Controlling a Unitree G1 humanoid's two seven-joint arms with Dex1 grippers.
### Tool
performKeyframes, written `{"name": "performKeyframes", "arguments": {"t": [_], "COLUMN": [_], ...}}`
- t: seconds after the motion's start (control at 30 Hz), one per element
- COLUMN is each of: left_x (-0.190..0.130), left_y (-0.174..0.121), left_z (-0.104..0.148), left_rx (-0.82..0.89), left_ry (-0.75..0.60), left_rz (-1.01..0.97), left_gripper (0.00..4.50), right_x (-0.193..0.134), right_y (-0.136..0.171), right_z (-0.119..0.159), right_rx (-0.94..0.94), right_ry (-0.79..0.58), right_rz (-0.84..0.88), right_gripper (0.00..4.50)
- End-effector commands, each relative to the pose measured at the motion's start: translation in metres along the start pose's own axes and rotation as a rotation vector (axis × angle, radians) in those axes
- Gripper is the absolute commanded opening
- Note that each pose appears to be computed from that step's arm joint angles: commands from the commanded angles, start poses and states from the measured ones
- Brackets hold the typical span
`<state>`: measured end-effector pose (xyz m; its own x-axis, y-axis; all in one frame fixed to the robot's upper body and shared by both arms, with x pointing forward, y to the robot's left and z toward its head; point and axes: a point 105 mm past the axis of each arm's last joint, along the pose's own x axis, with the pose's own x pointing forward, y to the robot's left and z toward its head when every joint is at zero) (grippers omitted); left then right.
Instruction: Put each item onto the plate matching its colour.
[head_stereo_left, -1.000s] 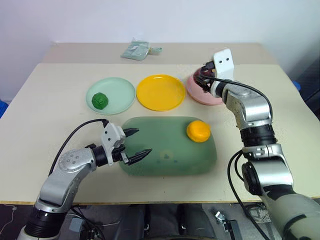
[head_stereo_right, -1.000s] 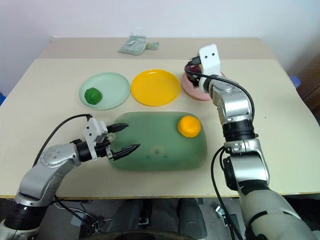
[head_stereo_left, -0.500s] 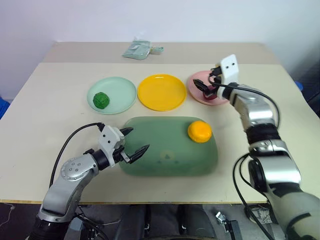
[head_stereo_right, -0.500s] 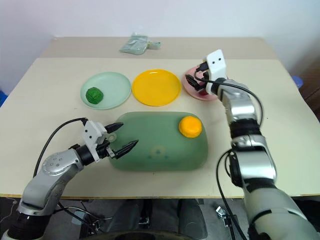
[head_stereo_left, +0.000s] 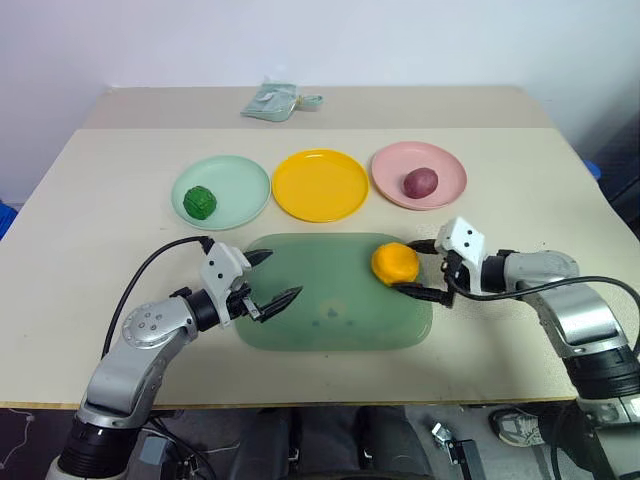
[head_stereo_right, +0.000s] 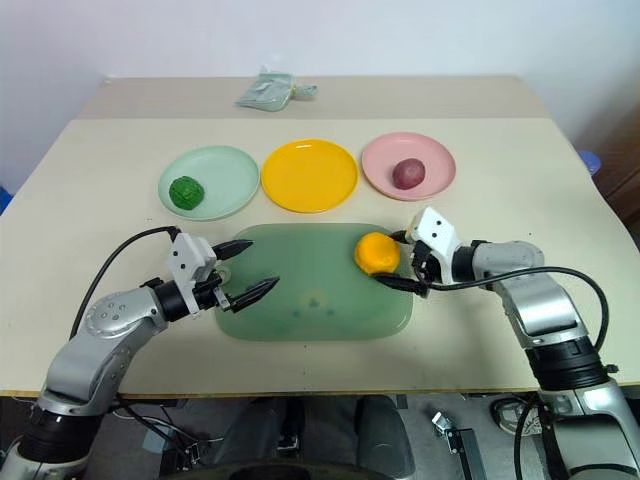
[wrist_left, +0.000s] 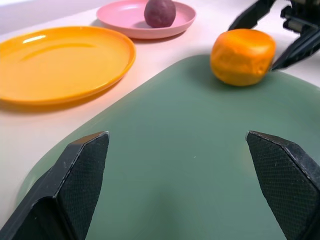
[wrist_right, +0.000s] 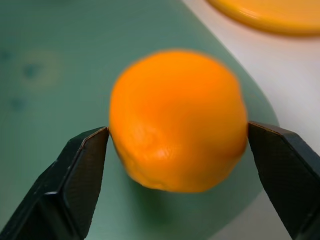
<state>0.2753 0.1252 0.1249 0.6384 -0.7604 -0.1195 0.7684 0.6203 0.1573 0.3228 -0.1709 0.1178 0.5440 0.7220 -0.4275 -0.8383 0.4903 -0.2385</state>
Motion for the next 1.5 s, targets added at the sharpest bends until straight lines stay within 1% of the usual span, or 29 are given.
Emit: {"name": "performKeyframes", "arguments": {"t": [0.03, 0.07, 0.17, 0.23, 0.3, 0.33, 0.4, 0.47, 0.53, 0.6, 0.63, 0.67, 0.77, 0.83, 0.9, 0.97, 1.13, 1.23, 1.3, 1.37, 1.5], "left_x": [-0.003, -0.005, -0.013, -0.019, -0.027, -0.031, -0.037, -0.040, -0.041, -0.042, -0.043, -0.044, -0.049, -0.053, -0.063, -0.077, -0.119, -0.135, -0.142, -0.145, -0.145], "left_y": [0.001, 0.003, 0.010, 0.021, 0.039, 0.047, 0.053, 0.053, 0.052, 0.051, 0.051, 0.051, 0.053, 0.057, 0.064, 0.073, 0.094, 0.098, 0.100, 0.099, 0.097], "left_z": [0.008, 0.007, 0.005, 0.006, 0.006, 0.006, 0.007, 0.008, 0.008, 0.008, 0.009, 0.010, 0.010, 0.009, 0.005, -0.001, -0.019, -0.025, -0.030, -0.032, -0.036], "left_rx": [0.022, 0.018, 0.013, 0.007, 0.016, 0.015, 0.014, 0.018, 0.022, 0.026, 0.026, 0.026, 0.027, 0.032, 0.037, 0.046, 0.061, 0.059, 0.049, 0.041, 0.022], "left_ry": [-0.023, -0.021, -0.014, -0.027, -0.036, -0.043, -0.053, -0.055, -0.055, -0.055, -0.060, -0.063, -0.065, -0.060, -0.044, -0.016, 0.063, 0.090, 0.101, 0.107, 0.108], "left_rz": [0.010, 0.023, 0.083, 0.159, 0.281, 0.336, 0.391, 0.410, 0.417, 0.427, 0.434, 0.445, 0.478, 0.507, 0.553, 0.603, 0.725, 0.751, 0.759, 0.758, 0.752], "left_gripper": [4.50, 4.50, 4.50, 4.50, 4.50, 4.50, 4.50, 4.50, 4.50, 4.50, 4.50, 4.50, 4.50, 4.50, 4.50, 4.50, 4.50, 4.50, 4.50, 4.50, 4.50], "right_x": [0.003, 0.006, 0.020, 0.037, 0.060, 0.074, 0.094, 0.113, 0.124, 0.128, 0.128, 0.126, 0.111, 0.090, 0.063, 0.034, -0.036, -0.064, -0.074, -0.082, -0.091], "right_y": [-0.004, -0.004, -0.010, -0.019, -0.035, -0.046, -0.058, -0.062, -0.063, -0.065, -0.065, -0.065, -0.065, -0.065, -0.063, -0.062, -0.068, -0.058, -0.048, -0.046, -0.047], "right_z": [0.019, 0.028, 0.053, 0.071, 0.089, 0.093, 0.096, 0.098, 0.099, 0.104, 0.108, 0.112, 0.121, 0.123, 0.116, 0.098, 0.024, -0.006, -0.018, -0.025, -0.029], "right_rx": [-0.050, -0.050, -0.036, -0.025, 0.027, 0.064, 0.107, 0.129, 0.139, 0.142, 0.123, 0.090, -0.021, -0.083, -0.101, -0.095, 0.015, 0.081, 0.112, 0.136, 0.158], "right_ry": [-0.067, -0.103, -0.212, -0.270, -0.307, -0.296, -0.264, -0.238, -0.233, -0.250, -0.265, -0.284, -0.348, -0.400, -0.438, -0.419, -0.243, -0.171, -0.140, -0.122, -0.098], "right_rz": [-0.026, -0.031, -0.081, -0.159, -0.266, -0.333, -0.407, -0.427, -0.426, -0.428, -0.421, -0.412, -0.386, -0.355, -0.299, -0.267, -0.315, -0.300, -0.278, -0.294, -0.332], "right_gripper": [2.96, 2.89, 2.89, 2.89, 2.89, 2.89, 2.89, 2.89, 2.89, 3.94, 4.27, 4.40, 4.40, 4.40, 4.40, 4.40, 4.40, 4.40, 4.40, 4.40, 4.40]}}
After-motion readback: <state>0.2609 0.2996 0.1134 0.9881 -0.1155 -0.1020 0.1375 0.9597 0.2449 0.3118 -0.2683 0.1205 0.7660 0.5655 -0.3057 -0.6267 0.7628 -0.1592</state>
